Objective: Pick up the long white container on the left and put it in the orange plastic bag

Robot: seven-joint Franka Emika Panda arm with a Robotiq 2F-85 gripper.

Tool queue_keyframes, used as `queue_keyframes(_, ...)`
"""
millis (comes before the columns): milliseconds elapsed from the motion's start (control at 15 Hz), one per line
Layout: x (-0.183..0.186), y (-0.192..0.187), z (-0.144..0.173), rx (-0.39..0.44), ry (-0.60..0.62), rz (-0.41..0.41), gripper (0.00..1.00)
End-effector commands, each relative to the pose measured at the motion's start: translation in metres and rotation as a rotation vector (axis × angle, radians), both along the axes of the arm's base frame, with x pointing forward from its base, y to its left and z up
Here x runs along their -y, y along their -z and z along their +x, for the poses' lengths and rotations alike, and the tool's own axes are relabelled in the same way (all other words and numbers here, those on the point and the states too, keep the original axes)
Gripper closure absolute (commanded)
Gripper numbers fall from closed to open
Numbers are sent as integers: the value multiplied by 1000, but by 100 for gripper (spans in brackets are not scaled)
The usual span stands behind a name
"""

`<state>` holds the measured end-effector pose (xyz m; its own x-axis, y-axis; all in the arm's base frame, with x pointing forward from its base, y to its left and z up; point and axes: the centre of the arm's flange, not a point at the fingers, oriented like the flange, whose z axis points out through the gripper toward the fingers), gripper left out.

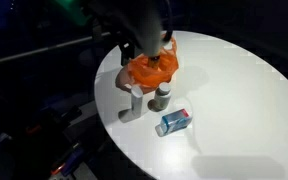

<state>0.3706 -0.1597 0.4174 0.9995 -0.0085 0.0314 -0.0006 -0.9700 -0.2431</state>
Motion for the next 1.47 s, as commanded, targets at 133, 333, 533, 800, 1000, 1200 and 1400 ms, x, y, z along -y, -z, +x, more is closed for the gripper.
queue_keyframes(133, 0, 0, 0, 0, 0, 0, 0)
queue_keyframes(333, 0, 0, 0, 0, 0, 0, 0)
queue_keyframes(533, 0, 0, 0, 0, 0, 0, 0)
queue_keyframes(800, -2, -9, 8, -9, 4, -14, 0)
queue_keyframes(1000, -8, -12, 19, -28, 6, -49, 0)
queue_keyframes(1200, -11, -9, 32, -44, 25, -83, 0)
queue_keyframes(1400, -7, -1, 42, -70, 67, -125, 0)
